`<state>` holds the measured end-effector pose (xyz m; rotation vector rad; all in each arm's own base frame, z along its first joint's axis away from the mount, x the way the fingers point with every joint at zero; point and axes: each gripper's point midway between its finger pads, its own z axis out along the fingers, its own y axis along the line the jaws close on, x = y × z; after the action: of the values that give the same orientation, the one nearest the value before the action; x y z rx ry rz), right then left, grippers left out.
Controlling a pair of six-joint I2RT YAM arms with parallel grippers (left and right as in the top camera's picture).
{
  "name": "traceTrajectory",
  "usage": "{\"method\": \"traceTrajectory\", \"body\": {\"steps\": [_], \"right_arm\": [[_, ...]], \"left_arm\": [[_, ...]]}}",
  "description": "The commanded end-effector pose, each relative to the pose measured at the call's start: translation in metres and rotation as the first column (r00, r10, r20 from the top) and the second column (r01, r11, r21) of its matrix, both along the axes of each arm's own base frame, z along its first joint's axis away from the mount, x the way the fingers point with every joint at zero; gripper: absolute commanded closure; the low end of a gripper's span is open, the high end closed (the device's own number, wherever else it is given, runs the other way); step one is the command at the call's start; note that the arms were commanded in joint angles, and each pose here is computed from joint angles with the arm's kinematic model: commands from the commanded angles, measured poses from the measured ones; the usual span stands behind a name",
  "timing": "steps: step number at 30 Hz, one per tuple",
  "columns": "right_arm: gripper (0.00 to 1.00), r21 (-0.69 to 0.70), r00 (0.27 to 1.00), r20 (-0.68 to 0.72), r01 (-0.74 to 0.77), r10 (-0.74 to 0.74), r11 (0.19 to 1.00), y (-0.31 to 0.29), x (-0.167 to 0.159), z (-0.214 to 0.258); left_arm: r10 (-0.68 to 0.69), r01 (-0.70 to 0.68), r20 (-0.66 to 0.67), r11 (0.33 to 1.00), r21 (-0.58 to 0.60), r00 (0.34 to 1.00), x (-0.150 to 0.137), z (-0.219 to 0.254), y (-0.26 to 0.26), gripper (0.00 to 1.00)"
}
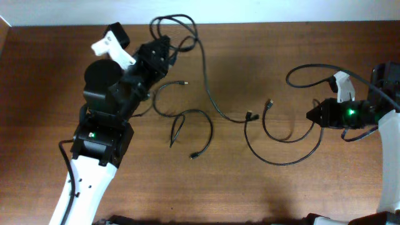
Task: Untangle cables
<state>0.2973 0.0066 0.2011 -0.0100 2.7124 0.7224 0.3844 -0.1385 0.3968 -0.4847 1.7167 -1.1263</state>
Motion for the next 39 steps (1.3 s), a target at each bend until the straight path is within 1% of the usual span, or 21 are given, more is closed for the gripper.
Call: {"method": "traceTrajectory", "body": {"steps": [1, 2, 4, 9, 11, 12, 14, 15, 16, 17, 18, 19, 20, 22, 23, 25, 28, 32, 35, 39], "right_arm": [[0.86, 0.018, 0.999, 0.046, -0.006, 0.005, 1.000, 0.004, 0.010, 0.009], [0.86, 0.021, 0.999, 0.053, 0.005, -0.006, 1.000, 0.003, 0.012, 0.010], [0.86, 0.018, 0.997, 0.072, 0.014, -0.015, 1.000, 0.002, 0.018, 0.012], [0.78, 0.022, 0.998, 0.058, 0.014, -0.015, 1.000, 0.002, 0.015, 0.011], [0.76, 0.038, 0.999, 0.043, 0.011, -0.012, 0.999, 0.005, 0.011, 0.011], [0.73, 0.077, 0.997, 0.070, -0.044, 0.039, 0.996, 0.015, 0.009, 0.016], [0.62, 0.147, 0.971, 0.166, -0.198, 0.173, 0.969, 0.039, 0.003, 0.029], [0.54, 0.164, 0.951, 0.204, -0.268, 0.234, 0.949, 0.050, -0.002, 0.034], [0.48, 0.166, 0.939, 0.211, -0.307, 0.270, 0.937, 0.058, -0.006, 0.034], [0.39, 0.164, 0.927, 0.217, -0.343, 0.306, 0.925, 0.066, -0.009, 0.035], [0.36, 0.162, 0.916, 0.223, -0.372, 0.333, 0.914, 0.073, -0.011, 0.035], [0.35, 0.165, 0.900, 0.236, -0.409, 0.367, 0.897, 0.080, -0.015, 0.037], [0.34, 0.169, 0.882, 0.247, -0.446, 0.400, 0.879, 0.089, -0.019, 0.038], [0.34, 0.176, 0.857, 0.260, -0.494, 0.444, 0.851, 0.103, -0.024, 0.040], [0.34, 0.171, 0.842, 0.267, -0.520, 0.469, 0.837, 0.111, -0.026, 0.040], [0.34, 0.180, 0.830, 0.284, -0.539, 0.481, 0.823, 0.117, -0.027, 0.043], [0.34, 0.213, 0.821, 0.320, -0.549, 0.473, 0.808, 0.123, -0.025, 0.050], [0.34, 0.246, 0.806, 0.372, -0.564, 0.461, 0.788, 0.128, -0.023, 0.060], [0.34, 0.297, 0.795, 0.414, -0.578, 0.442, 0.760, 0.134, -0.023, 0.071], [0.34, 0.299, 0.780, 0.416, -0.604, 0.468, 0.739, 0.144, -0.028, 0.072]], "left_arm": [[-0.328, 0.319, -0.073, 0.941, -0.112, 0.942, -0.040, 0.000, -0.048, 1.00], [-0.403, 0.391, -0.094, 0.912, -0.123, 0.910, -0.051, -0.004, -0.060, 1.00], [-0.532, 0.518, -0.091, 0.844, -0.138, 0.842, -0.075, -0.002, -0.081, 1.00], [-0.688, 0.675, -0.061, 0.723, -0.148, 0.724, -0.107, 0.005, -0.102, 1.00], [-0.739, 0.738, -0.005, 0.673, -0.054, 0.674, -0.118, 0.006, -0.105, 1.00], [-0.790, 0.785, 0.060, 0.613, 0.091, 0.610, -0.129, 0.002, -0.107, 1.00], [-0.839, 0.804, 0.103, 0.541, 0.247, 0.534, -0.141, -0.009, -0.108, 1.00], [-0.853, 0.795, 0.095, 0.514, 0.322, 0.513, -0.145, -0.023, -0.107, 1.00], [-0.851, 0.773, 0.068, 0.504, 0.385, 0.521, -0.143, -0.038, -0.104, 1.00], [-0.820, 0.741, 0.001, 0.518, 0.426, 0.573, -0.136, -0.057, -0.098, 1.00], [-0.783, 0.716, -0.058, 0.532, 0.453, 0.619, -0.129, -0.072, -0.092, 1.00], [-0.758, 0.703, -0.098, 0.537, 0.466, 0.644, -0.126, -0.081, -0.088, 1.00], [-0.751, 0.698, -0.122, 0.524, 0.488, 0.649, -0.126, -0.089, -0.084, 1.00], [-0.772, 0.698, -0.122, 0.480, 0.531, 0.624, -0.131, -0.094, -0.083, 1.00], [-0.810, 0.697, -0.098, 0.429, 0.574, 0.579, -0.138, -0.095, -0.085, 1.00], [-0.853, 0.699, -0.067, 0.376, 0.609, 0.517, -0.148, -0.094, -0.088, 1.00], [-0.904, 0.705, 0.001, 0.333, 0.626, 0.427, -0.161, -0.085, -0.093, 1.00], [-0.943, 0.706, 0.091, 0.302, 0.641, 0.321, -0.175, -0.071, -0.099, 1.00], [-0.944, 0.690, 0.116, 0.306, 0.655, 0.309, -0.174, -0.067, -0.100, 1.00], [-0.943, 0.683, 0.123, 0.309, 0.662, 0.309, -0.173, -0.065, -0.100, 1.00]]}}
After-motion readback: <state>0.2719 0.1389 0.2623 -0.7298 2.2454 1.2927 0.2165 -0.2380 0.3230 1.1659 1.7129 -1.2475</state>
